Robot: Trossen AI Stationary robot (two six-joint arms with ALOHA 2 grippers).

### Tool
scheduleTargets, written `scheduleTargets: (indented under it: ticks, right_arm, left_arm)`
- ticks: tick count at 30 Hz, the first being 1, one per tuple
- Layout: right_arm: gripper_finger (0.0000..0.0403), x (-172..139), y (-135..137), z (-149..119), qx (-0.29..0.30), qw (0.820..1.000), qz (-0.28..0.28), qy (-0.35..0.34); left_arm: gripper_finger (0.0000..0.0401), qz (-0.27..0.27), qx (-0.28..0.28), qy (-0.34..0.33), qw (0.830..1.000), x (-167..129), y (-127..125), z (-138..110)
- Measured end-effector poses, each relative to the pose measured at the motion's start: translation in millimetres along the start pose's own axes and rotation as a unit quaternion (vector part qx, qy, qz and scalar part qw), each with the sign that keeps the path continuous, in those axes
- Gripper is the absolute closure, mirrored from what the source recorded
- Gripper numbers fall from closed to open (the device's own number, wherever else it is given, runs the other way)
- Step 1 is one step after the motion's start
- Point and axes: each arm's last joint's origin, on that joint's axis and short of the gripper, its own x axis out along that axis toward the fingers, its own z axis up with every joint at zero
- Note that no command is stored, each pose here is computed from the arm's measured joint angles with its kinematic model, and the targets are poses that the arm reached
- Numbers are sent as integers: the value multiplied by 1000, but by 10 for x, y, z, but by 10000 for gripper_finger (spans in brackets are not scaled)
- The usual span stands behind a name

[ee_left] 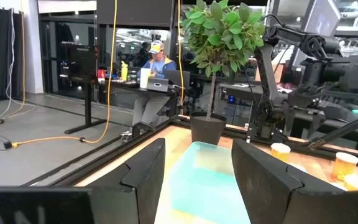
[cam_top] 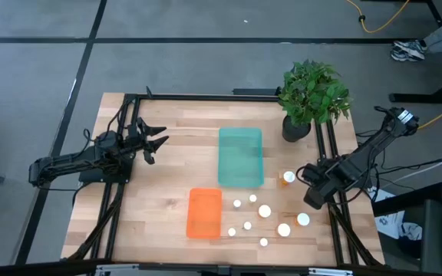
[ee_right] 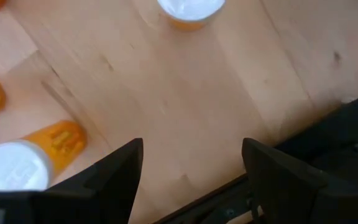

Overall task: Pick and place medicine bottles into bin by pill shape (circle, oval)
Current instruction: Put the top center big orange pill bottle into the green bin

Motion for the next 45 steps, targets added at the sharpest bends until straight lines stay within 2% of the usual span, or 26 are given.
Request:
scheduleTargets:
  ticks: [21, 25, 33, 40, 45]
  right_arm:
    - [128, 94, 17, 10, -1, 1000, 9, -28]
    - [128, 93, 15, 24, -1, 999, 3, -50]
    - [128, 100, 85, 79, 18, 997, 36, -63]
    - [128, 219, 129, 153, -26, 999, -2, -41]
    - [128, 342, 159, 248, -24, 998, -46, -45]
  left_arm:
    - [224, 0, 0, 0, 1000, 0, 0, 0]
    - [224, 0, 0, 0, 1000, 0, 0, 0]
    - [224, 0, 0, 0, 1000, 0, 0, 0]
    - [224, 0, 0, 1, 1000, 0, 1, -1]
    - [224, 0, 0, 0, 1000, 0, 1, 0]
